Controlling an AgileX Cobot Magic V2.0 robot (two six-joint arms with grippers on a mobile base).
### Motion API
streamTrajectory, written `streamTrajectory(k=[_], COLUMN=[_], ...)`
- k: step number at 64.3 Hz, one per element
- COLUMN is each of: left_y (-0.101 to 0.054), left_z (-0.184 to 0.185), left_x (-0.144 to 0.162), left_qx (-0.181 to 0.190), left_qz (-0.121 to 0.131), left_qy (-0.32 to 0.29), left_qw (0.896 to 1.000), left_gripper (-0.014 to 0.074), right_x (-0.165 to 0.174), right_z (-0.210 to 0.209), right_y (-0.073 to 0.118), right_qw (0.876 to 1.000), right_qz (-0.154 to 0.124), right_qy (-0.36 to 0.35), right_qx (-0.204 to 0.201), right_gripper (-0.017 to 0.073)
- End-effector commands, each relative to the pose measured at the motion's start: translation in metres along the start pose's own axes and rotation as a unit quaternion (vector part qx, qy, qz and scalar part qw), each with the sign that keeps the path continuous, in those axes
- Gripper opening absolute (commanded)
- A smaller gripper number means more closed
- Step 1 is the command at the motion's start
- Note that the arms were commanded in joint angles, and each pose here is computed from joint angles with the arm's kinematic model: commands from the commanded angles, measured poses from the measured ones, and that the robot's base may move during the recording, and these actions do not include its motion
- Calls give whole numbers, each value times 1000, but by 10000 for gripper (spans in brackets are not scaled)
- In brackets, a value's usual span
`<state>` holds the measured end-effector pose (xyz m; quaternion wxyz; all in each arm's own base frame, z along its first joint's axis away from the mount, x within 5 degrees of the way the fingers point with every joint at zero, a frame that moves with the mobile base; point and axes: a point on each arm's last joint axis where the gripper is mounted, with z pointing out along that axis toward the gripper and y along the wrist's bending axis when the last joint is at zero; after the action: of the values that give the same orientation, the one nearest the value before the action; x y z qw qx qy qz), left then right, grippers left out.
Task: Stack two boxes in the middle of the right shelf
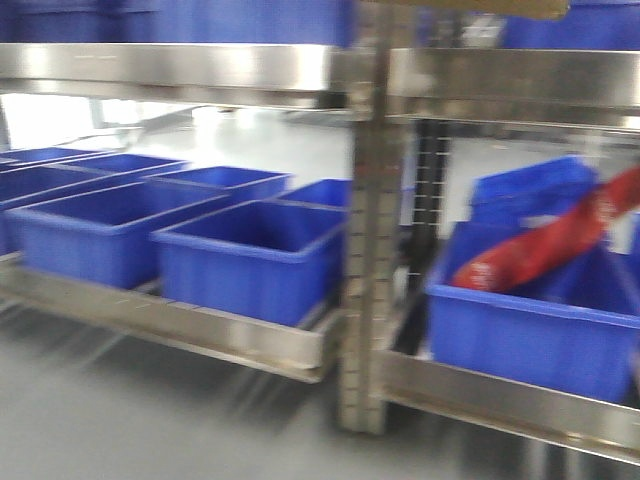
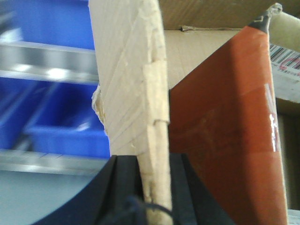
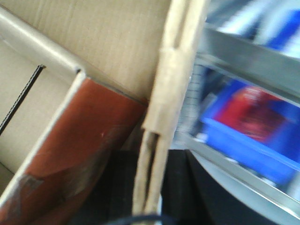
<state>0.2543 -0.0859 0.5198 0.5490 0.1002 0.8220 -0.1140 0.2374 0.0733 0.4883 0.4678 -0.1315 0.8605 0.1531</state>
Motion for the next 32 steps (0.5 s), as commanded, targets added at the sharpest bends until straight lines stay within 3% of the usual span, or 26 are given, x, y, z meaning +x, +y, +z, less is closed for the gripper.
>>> streamTrajectory(k=[1,32], left_y=[0,0], left_z=[-12,-12], left_x=[-13,-13], left_qx=[-1,-1], left_qz=[4,4], left_qy=[-63,-63], left_qw=[998,998], left_gripper=[-111,-111], right_x=[-3,-3], right_z=[-7,-7], right_y=[-4,-3], right_qw=[1000,1000], right_qz=[-16,-15], right_qy=[-16,-16], right_qx=[19,18], right_gripper=[-151,-151])
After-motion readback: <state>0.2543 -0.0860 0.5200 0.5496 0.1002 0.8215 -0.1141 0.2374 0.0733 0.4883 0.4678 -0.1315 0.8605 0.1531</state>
